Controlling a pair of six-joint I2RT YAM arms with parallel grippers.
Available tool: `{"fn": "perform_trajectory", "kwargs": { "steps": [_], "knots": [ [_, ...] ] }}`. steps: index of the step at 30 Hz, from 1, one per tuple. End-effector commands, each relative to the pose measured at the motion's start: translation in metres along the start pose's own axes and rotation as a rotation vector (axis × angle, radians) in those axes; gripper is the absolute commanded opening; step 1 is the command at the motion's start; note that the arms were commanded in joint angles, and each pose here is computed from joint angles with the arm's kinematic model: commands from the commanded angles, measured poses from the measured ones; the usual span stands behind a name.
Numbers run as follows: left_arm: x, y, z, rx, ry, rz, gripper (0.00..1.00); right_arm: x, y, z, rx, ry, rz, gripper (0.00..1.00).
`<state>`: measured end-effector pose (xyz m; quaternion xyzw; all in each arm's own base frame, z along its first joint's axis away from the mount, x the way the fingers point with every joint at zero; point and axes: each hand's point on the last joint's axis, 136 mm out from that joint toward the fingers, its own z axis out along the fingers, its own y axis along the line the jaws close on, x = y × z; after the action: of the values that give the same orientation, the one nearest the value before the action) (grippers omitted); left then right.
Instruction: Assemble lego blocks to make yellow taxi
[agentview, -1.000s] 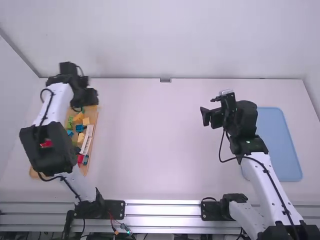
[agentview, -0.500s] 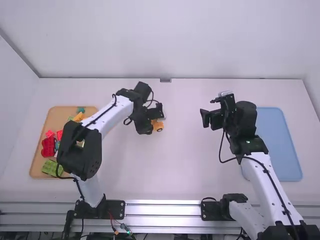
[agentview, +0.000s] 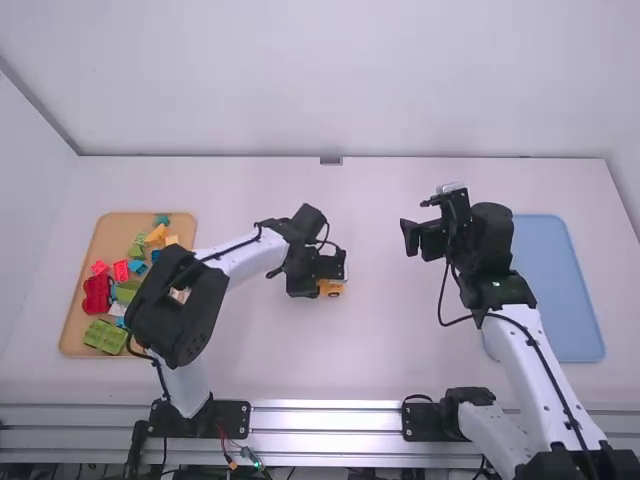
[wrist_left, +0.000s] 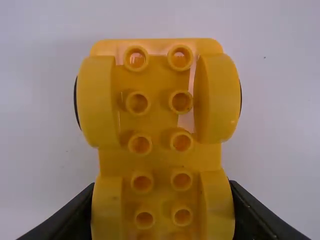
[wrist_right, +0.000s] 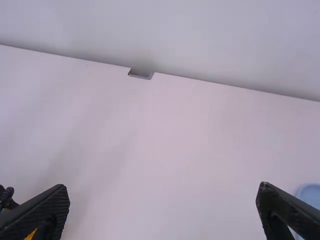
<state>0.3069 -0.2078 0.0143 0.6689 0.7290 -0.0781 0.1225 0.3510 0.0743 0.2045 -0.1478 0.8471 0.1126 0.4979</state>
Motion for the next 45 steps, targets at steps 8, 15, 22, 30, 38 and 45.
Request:
{"fn": "perform_trajectory", "kwargs": {
  "steps": [8, 15, 22, 30, 38, 45],
  "knots": [
    [0.006, -0.022, 0.013, 0.066, -0.029, -0.061, 0.44, -0.016, 0.001, -0.003, -0.006, -0.029, -0.003, 0.99],
    [0.01, -0.025, 0.02, 0.059, -0.036, -0.01, 0.7, -0.015, 0.001, -0.003, -0.006, -0.025, -0.002, 0.99],
    [0.012, -0.019, 0.02, 0.029, -0.018, 0.02, 0.99, -0.014, 0.002, -0.003, -0.008, -0.022, -0.002, 0.99],
    [0.002, 0.017, -0.038, -0.057, -0.022, -0.177, 0.99, -0.016, 0.002, -0.003, -0.007, -0.03, -0.005, 0.99],
    [0.044, 0.077, -0.129, -0.237, -0.202, -0.64, 0.99, -0.016, 0.002, -0.003, -0.007, -0.029, -0.004, 0.99],
    [0.172, 0.111, -0.175, -0.441, -0.226, -1.407, 0.99, -0.016, 0.005, -0.002, -0.015, -0.028, -0.009, 0.99]
  ]
}}
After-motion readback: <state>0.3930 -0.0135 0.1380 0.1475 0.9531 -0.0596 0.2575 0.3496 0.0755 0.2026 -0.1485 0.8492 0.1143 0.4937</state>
